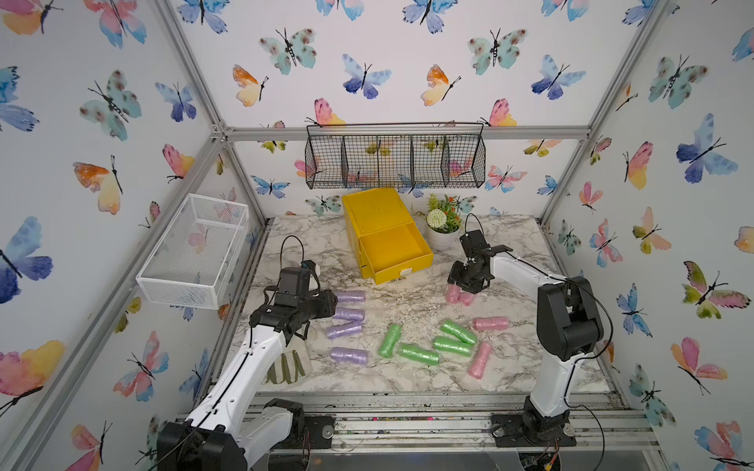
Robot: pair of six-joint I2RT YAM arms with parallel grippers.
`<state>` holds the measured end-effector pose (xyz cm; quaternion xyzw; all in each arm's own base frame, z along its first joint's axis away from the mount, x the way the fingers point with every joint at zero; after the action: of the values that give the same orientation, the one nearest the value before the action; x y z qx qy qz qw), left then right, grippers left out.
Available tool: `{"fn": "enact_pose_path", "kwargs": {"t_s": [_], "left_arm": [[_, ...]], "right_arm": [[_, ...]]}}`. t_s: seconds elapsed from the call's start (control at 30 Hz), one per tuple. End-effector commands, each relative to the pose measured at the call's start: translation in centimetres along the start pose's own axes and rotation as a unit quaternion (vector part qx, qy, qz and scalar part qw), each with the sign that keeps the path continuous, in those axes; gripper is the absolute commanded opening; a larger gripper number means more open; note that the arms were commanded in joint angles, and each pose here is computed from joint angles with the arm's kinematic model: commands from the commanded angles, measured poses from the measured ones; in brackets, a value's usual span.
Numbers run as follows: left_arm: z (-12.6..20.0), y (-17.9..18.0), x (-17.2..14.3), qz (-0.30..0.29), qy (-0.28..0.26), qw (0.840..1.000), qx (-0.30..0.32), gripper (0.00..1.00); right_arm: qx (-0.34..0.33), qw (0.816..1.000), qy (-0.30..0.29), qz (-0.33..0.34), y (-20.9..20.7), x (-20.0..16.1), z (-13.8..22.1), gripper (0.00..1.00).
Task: Sort the rolls of trash bags by color and place them into the drawer
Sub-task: Pick up the roll of trash bags from the center of the board.
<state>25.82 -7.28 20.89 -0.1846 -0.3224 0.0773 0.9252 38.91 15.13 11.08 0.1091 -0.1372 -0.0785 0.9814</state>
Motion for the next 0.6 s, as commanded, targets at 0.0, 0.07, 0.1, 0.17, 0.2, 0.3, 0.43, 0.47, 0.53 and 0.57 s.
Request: {"fn": "enact_pose_path", "kwargs": {"t_s": [0.0, 0.07, 0.1, 0.17, 0.2, 0.3, 0.43, 0.47, 0.53, 0.57], "left_arm": [[0.5, 0.0, 0.4, -0.01, -0.017, 1.0, 0.003, 0.47], [0.5, 0.0, 0.4, -0.01, -0.018, 1.0, 0.003, 0.47], [0.5, 0.0, 0.4, -0.01, -0.018, 1.0, 0.003, 0.47], [0.5, 0.0, 0.4, -0.01, -0.018, 1.0, 0.002, 0.47], [0.6, 0.0, 0.4, -0.01, -0.019, 1.0, 0.002, 0.47], [0.6, 0.1, 0.4, -0.01, -0.019, 1.0, 0.003, 0.47], [0.6, 0.1, 0.4, -0.01, -0.021, 1.0, 0.005, 0.47], [0.6, 0.1, 0.4, -0.01, -0.021, 1.0, 0.005, 0.47], [0.6, 0.1, 0.4, -0.01, -0.022, 1.0, 0.005, 0.47], [0.6, 0.2, 0.4, -0.01, -0.021, 1.0, 0.006, 0.47]], "right_arm": [[-0.013, 1.0, 0.007, 0.006, -0.2, 0.0, -0.5, 0.56], [-0.013, 1.0, 0.009, 0.006, -0.2, 0.0, -0.9, 0.56], [-0.013, 1.0, 0.008, 0.006, -0.2, 0.1, -0.9, 0.56], [-0.017, 1.0, 0.006, 0.006, -0.2, 0.2, -1.1, 0.55], [-0.022, 1.0, 0.003, 0.006, -0.4, 0.4, -1.2, 0.55], [-0.029, 1.0, 0.006, 0.008, -0.6, 0.5, -1.7, 0.55], [-0.028, 0.999, 0.01, 0.01, -0.5, 0.5, -2.3, 0.53], [-0.028, 1.0, 0.009, 0.01, -0.5, 0.5, -2.3, 0.51], [-0.029, 1.0, 0.005, 0.009, -0.6, 0.6, -2.3, 0.49], [-0.029, 1.0, 0.004, 0.009, -0.6, 0.7, -2.4, 0.47]]}}
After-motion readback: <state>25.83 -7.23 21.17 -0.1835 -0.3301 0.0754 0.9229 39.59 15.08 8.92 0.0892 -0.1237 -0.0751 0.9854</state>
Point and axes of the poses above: each gripper's point midway between its finger pads, its own z axis back along the fingers, its own y axis along the line the jaws close on, x = y × z, the point moved 6 cm from there along z, back along the fingers, and after that the axes turned 8 degrees about z, right-handed, at the moved point
